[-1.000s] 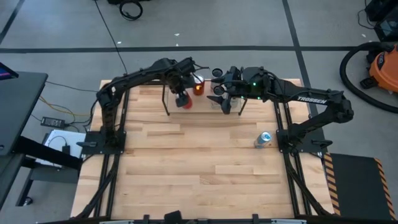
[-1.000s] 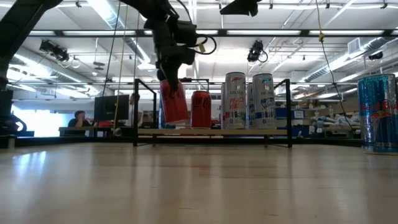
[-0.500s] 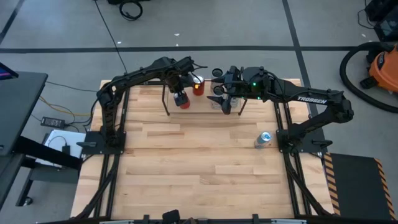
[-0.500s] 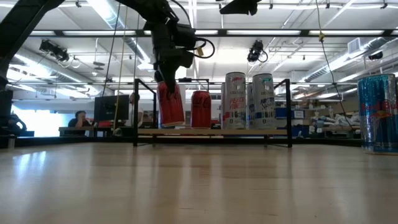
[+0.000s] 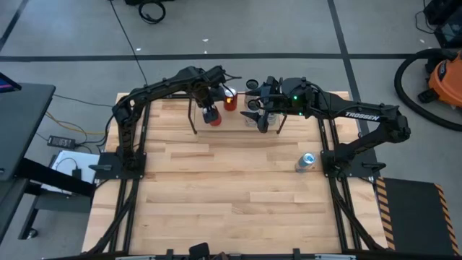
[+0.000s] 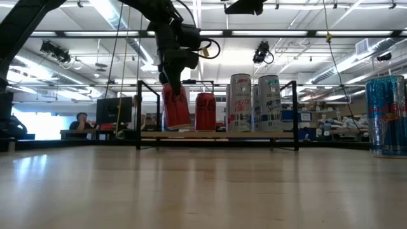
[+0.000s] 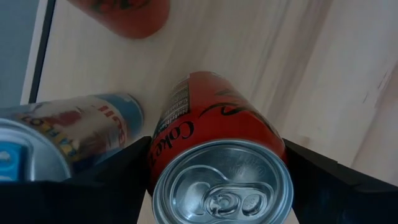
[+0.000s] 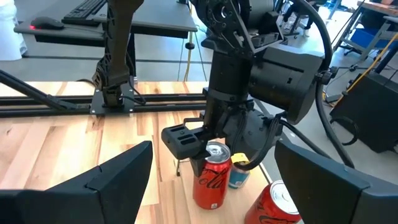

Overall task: Place canned beverage on shelf
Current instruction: Put the red-black soda can on the shelf aligned with the other red-black soda can

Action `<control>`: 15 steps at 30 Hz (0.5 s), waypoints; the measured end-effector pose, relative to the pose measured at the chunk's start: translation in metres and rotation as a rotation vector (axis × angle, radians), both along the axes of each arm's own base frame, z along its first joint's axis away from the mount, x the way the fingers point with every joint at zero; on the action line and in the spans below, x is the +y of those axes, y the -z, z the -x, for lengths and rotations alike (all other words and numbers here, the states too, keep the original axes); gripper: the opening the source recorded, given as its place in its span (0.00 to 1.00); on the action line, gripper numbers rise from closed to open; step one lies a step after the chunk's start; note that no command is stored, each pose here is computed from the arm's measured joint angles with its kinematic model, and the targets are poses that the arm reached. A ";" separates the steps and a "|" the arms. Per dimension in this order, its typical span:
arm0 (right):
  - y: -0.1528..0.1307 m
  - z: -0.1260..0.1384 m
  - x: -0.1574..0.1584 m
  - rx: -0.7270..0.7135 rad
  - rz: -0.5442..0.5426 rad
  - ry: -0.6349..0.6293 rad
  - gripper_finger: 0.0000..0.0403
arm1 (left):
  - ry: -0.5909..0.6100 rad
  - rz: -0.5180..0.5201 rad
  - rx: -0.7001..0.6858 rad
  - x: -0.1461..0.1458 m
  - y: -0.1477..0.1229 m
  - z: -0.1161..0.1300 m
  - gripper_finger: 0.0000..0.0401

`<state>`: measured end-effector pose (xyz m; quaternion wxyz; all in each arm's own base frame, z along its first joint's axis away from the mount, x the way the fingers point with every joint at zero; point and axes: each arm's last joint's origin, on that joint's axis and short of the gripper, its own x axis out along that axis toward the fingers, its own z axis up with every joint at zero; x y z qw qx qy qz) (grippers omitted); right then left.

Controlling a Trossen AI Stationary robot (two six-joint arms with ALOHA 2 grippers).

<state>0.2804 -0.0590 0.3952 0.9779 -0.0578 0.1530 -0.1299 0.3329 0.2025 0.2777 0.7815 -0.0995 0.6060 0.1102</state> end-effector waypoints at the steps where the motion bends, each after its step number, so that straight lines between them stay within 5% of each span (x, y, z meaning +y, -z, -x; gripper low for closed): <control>1: 0.000 0.000 0.000 0.000 0.000 0.000 0.87 | 0.000 0.000 -0.001 0.000 0.000 0.000 0.78; 15: 0.000 0.000 0.000 -0.001 0.000 0.000 0.87 | 0.006 0.015 0.025 0.001 0.007 -0.002 0.78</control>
